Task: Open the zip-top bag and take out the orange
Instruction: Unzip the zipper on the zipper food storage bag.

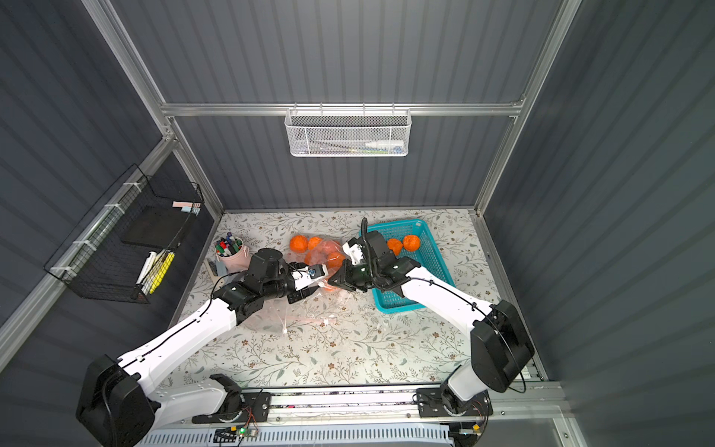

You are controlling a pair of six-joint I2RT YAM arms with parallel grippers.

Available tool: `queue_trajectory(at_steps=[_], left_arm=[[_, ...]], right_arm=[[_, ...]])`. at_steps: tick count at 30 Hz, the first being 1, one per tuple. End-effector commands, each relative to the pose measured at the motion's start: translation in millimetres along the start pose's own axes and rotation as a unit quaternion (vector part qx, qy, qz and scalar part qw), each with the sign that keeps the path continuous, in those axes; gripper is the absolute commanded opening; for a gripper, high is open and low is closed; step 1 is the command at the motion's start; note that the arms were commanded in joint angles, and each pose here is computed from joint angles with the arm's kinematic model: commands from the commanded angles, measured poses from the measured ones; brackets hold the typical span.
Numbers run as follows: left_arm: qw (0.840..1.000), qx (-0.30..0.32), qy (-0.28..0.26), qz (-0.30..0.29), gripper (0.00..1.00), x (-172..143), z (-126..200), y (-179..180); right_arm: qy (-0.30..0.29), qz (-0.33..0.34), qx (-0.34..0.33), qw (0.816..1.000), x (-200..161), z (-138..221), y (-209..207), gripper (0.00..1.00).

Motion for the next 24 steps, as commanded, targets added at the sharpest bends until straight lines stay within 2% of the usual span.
queue_trajectory(at_steps=[1, 2, 3, 4, 5, 7, 9, 12, 15, 16, 19, 20, 22, 24], left_arm=[[1.0, 0.012, -0.004, -0.006, 0.29, 2, 4, -1], [1.0, 0.012, -0.005, -0.007, 0.24, 3, 5, -1], [1.0, 0.01, -0.006, -0.006, 0.17, 3, 4, -2], [1.0, 0.007, -0.007, -0.005, 0.1, 3, 4, -2], [1.0, 0.003, -0.009, -0.004, 0.06, 4, 4, -3], [1.0, -0.002, -0.012, -0.002, 0.01, 5, 4, -4], [1.0, -0.001, -0.012, 0.0, 0.0, 6, 4, -3], [1.0, -0.004, -0.013, 0.002, 0.0, 6, 4, -4], [1.0, -0.007, -0.019, 0.0, 0.0, 7, 5, -6], [1.0, -0.006, -0.022, 0.0, 0.0, 8, 6, -6], [1.0, -0.015, -0.027, -0.001, 0.0, 9, 5, -8], [0.999, -0.019, -0.028, 0.0, 0.0, 9, 4, -9], [0.999, -0.027, -0.034, 0.001, 0.0, 11, 3, -11], [0.999, -0.03, -0.035, 0.001, 0.0, 10, 3, -13]], right_arm=[[0.0, 0.001, 0.012, 1.0, 5, 1, 3, 0.0], [-0.001, 0.005, 0.014, 1.0, 7, 3, 5, 0.0], [-0.005, 0.012, 0.017, 1.0, 9, 5, 7, 0.08], [-0.008, 0.021, 0.022, 1.0, 12, 8, 9, 0.25], [-0.012, 0.036, 0.028, 0.999, 14, 12, 13, 0.36], [-0.031, 0.1, 0.038, 0.994, 20, 26, 22, 0.5], [-0.065, 0.192, 0.033, 0.979, 23, 41, 25, 0.57], [-0.123, 0.328, 0.003, 0.937, 20, 54, 7, 0.64], [-0.149, 0.444, 0.039, 0.883, 0, 61, -2, 0.73], [-0.157, 0.501, 0.068, 0.849, -13, 68, 2, 0.77], [-0.175, 0.601, 0.079, 0.776, -26, 64, -7, 0.86], [-0.171, 0.621, 0.078, 0.761, -28, 61, -8, 0.86], [-0.15, 0.651, 0.059, 0.742, -25, 56, -9, 0.85], [-0.145, 0.655, 0.043, 0.74, -17, 55, -1, 0.82]])
Point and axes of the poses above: each gripper's point midway between its finger pads, its own z axis back along the fingers, its own y axis along the line the jaws close on, x = y × z, the point moved 3 cm from there along z, back along the fingers, and after that the axes turned 12 degrees about -z, right-handed, at the moved point
